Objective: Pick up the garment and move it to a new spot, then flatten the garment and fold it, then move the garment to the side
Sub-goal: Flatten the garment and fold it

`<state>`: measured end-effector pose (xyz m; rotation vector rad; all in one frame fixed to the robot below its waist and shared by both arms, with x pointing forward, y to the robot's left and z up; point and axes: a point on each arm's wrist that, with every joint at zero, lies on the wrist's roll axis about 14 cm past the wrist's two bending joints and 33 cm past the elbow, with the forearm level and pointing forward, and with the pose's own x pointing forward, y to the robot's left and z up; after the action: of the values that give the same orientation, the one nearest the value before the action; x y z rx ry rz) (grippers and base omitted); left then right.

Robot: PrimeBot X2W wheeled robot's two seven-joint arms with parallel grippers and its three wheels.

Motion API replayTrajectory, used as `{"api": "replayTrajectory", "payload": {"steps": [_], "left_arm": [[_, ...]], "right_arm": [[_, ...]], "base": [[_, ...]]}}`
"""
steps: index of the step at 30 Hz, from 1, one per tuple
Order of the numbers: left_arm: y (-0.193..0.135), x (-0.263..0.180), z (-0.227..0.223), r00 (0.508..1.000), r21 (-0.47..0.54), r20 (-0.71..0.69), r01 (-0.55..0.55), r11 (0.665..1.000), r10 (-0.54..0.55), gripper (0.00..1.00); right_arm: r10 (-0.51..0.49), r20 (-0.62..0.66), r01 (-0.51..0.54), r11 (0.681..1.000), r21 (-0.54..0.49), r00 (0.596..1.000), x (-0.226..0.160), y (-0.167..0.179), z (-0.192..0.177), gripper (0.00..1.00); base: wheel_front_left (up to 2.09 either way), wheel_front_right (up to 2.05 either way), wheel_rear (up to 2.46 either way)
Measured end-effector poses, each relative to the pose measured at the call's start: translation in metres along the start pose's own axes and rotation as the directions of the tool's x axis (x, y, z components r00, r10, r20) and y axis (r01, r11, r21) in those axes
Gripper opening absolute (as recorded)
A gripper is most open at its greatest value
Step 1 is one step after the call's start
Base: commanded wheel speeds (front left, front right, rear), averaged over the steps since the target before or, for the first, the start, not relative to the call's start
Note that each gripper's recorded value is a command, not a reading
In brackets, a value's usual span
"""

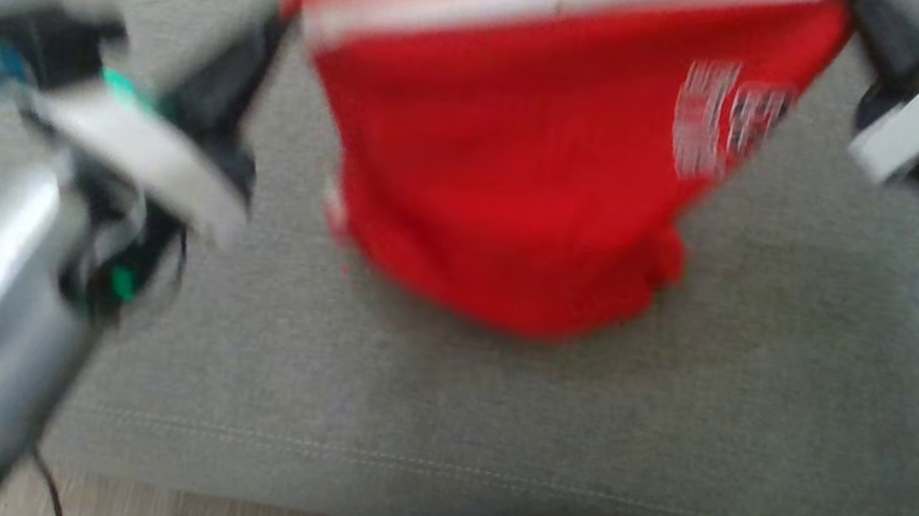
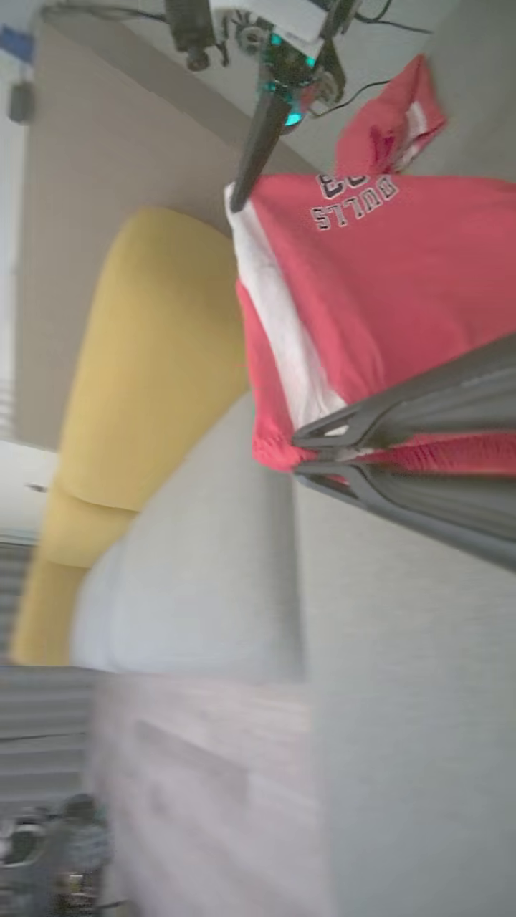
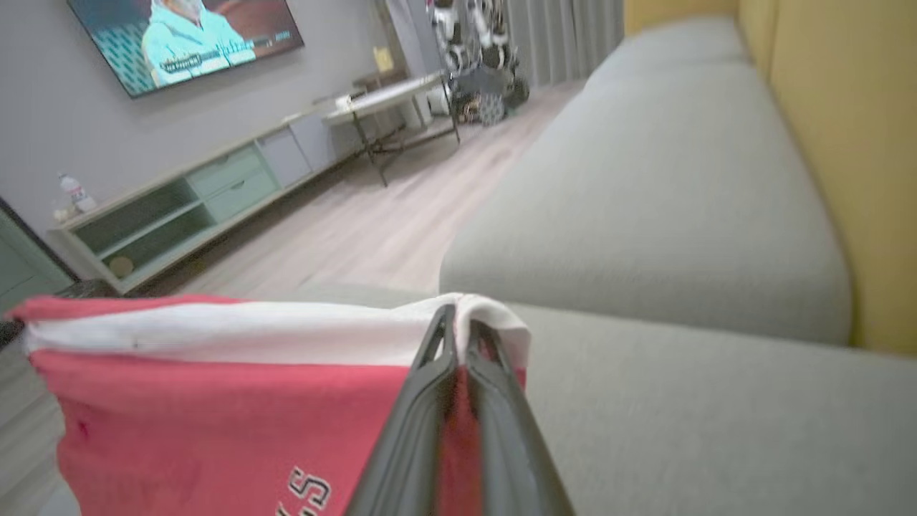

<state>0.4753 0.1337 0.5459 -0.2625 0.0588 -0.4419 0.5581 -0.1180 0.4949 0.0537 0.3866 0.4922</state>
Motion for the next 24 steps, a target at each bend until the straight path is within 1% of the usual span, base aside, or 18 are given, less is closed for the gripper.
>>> {"api": "replayTrajectory", "payload": {"steps": [3, 5, 7, 8, 9, 12, 14, 15, 16, 17, 18, 21, 22, 24], "left_arm": [[-0.010, 0.041, 0.062, 0.983, 0.113, 0.175, 0.044, 0.993, -0.063, 0.00], [-0.017, 0.066, 0.102, 0.953, 0.200, 0.283, 0.053, 0.978, -0.109, 0.00], [-0.023, 0.088, 0.139, 0.914, 0.272, 0.380, 0.040, 0.961, -0.145, 0.00], [-0.023, 0.088, 0.139, 0.914, 0.272, 0.380, 0.040, 0.961, -0.145, 0.00], [-0.026, 0.097, 0.155, 0.895, 0.304, 0.417, 0.030, 0.952, -0.162, 0.00], [-0.041, 0.117, 0.196, 0.840, 0.388, 0.499, 0.005, 0.922, -0.215, 0.00], [-0.053, 0.121, 0.217, 0.791, 0.401, 0.560, 0.000, 0.916, -0.246, 0.00], [-0.057, 0.123, 0.219, 0.776, 0.393, 0.577, 0.009, 0.919, -0.254, 0.00], [-0.059, 0.126, 0.213, 0.777, 0.380, 0.574, 0.024, 0.925, -0.256, 0.00], [-0.058, 0.130, 0.198, 0.793, 0.359, 0.557, 0.038, 0.932, -0.247, 0.00], [-0.054, 0.133, 0.178, 0.820, 0.341, 0.523, 0.048, 0.939, -0.232, 0.00], [-0.047, 0.129, 0.085, 0.919, 0.272, 0.340, 0.106, 0.957, -0.198, 0.00], [-0.046, 0.122, 0.054, 0.943, 0.240, 0.275, 0.124, 0.963, -0.190, 0.00], [-0.046, 0.104, 0.001, 0.972, 0.176, 0.155, 0.150, 0.973, -0.178, 0.00]], "right_arm": [[-0.035, 0.146, 0.046, 0.996, -0.072, 0.989, -0.002, -0.016, 0.051, 0.00], [-0.053, 0.232, 0.081, 0.990, -0.116, 0.971, -0.002, -0.026, 0.083, 0.00], [-0.067, 0.336, 0.130, 0.977, -0.168, 0.939, -0.004, -0.036, 0.118, 0.00], [-0.067, 0.336, 0.130, 0.977, -0.168, 0.939, -0.004, -0.036, 0.118, 0.00], [-0.070, 0.393, 0.153, 0.971, -0.185, 0.917, -0.006, -0.040, 0.136, 0.00], [-0.063, 0.552, 0.214, 0.953, -0.214, 0.832, -0.016, -0.046, 0.185, 0.00], [-0.067, 0.600, 0.247, 0.943, -0.223, 0.797, -0.020, -0.052, 0.201, 0.00], [-0.072, 0.608, 0.256, 0.941, -0.222, 0.791, -0.021, -0.055, 0.201, 0.00], [-0.075, 0.605, 0.259, 0.940, -0.223, 0.792, -0.021, -0.057, 0.198, 0.00], [-0.080, 0.595, 0.261, 0.939, -0.225, 0.800, -0.020, -0.059, 0.191, 0.00], [-0.083, 0.576, 0.260, 0.937, -0.232, 0.813, -0.019, -0.060, 0.180, 0.00], [-0.090, 0.497, 0.232, 0.945, -0.231, 0.863, -0.014, -0.059, 0.133, 0.00], [-0.090, 0.462, 0.217, 0.949, -0.229, 0.882, -0.013, -0.057, 0.113, 0.00], [-0.094, 0.385, 0.184, 0.961, -0.205, 0.918, -0.013, -0.053, 0.069, 0.00]], "base": [[0.00, 0.00, 0.00], [0.00, 0.00, 0.00], [0.00, 0.00, 0.00], [0.00, 0.00, 0.00], [0.00, 0.00, 0.00], [0.00, 0.00, 0.00], [0.00, 0.00, 0.00], [0.00, 0.00, 0.00], [0.00, 0.00, 0.00], [0.00, 0.00, 0.00], [0.00, 0.00, 0.00], [0.00, 0.00, 0.00], [0.00, 0.00, 0.00], [0.00, 0.00, 0.00]]}}
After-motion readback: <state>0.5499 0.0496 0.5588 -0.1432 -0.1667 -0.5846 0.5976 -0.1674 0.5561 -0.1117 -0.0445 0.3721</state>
